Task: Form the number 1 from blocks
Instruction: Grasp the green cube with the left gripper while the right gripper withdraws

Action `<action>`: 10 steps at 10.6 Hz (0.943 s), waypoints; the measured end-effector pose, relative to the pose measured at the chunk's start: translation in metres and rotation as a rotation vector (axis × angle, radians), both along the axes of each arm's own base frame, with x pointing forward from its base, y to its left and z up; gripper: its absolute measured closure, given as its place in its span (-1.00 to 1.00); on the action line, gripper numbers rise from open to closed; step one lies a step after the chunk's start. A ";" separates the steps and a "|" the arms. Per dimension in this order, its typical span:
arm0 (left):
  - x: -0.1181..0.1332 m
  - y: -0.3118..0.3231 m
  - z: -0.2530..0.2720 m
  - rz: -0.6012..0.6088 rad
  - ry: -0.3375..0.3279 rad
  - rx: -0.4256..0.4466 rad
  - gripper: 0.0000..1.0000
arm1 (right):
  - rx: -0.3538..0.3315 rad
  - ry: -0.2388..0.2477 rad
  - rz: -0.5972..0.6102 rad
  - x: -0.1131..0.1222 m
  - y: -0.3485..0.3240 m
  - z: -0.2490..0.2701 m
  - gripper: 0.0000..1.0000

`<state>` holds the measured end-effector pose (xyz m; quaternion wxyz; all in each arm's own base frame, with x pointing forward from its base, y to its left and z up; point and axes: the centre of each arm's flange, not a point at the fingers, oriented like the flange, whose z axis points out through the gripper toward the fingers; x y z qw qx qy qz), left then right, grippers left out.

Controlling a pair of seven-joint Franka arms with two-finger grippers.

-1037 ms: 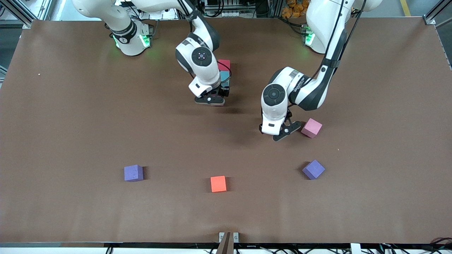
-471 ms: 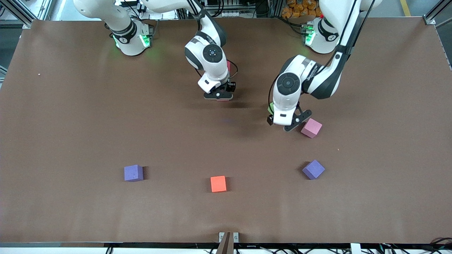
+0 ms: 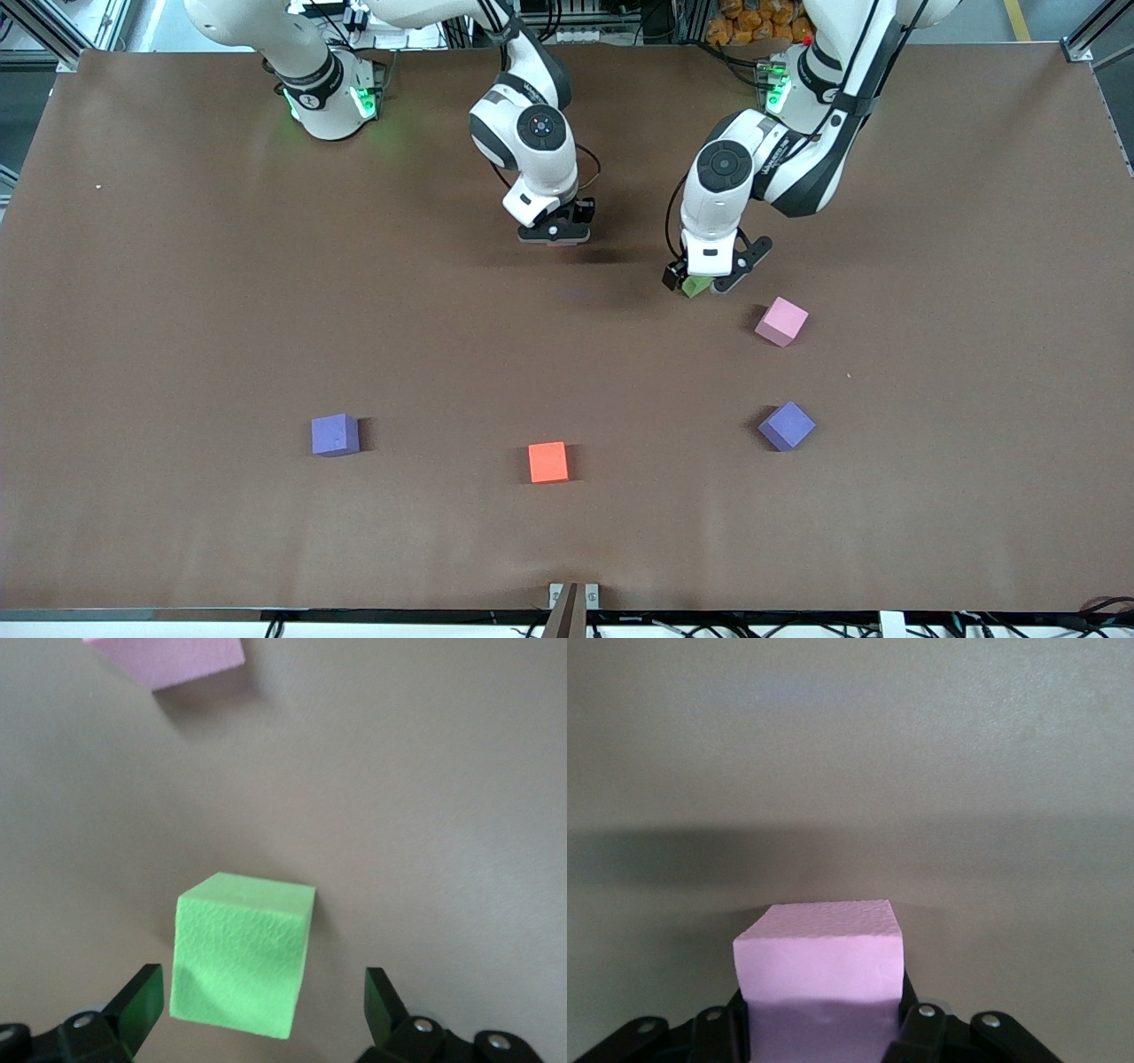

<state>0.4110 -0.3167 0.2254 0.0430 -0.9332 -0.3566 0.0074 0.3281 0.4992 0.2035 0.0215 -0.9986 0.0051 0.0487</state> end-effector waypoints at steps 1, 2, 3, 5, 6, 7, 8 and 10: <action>-0.005 0.002 -0.009 -0.002 0.016 0.011 -1.00 | 0.000 0.000 0.001 -0.001 0.000 0.000 -0.13; -0.007 0.004 -0.016 -0.002 0.028 0.021 -1.00 | -0.001 0.001 0.001 -0.001 0.000 0.000 -0.13; -0.007 0.005 -0.022 0.000 0.036 0.028 -1.00 | -0.001 0.001 0.001 -0.001 0.000 0.000 -0.13; -0.009 0.008 -0.035 0.001 0.053 0.040 -1.00 | -0.002 0.001 0.002 -0.001 0.000 -0.001 -0.21; -0.010 0.008 -0.041 0.001 0.054 0.040 -1.00 | -0.002 0.001 0.002 -0.001 0.000 0.000 -0.28; -0.010 0.008 -0.045 0.000 0.052 0.038 -1.00 | -0.003 0.002 0.001 -0.002 0.000 0.000 -0.52; -0.009 0.008 -0.047 0.001 0.050 0.037 -0.97 | -0.002 0.001 -0.004 0.000 -0.002 0.003 -0.79; -0.006 0.008 -0.046 -0.002 0.045 0.031 -0.43 | 0.015 -0.010 -0.035 0.018 -0.010 0.023 -1.00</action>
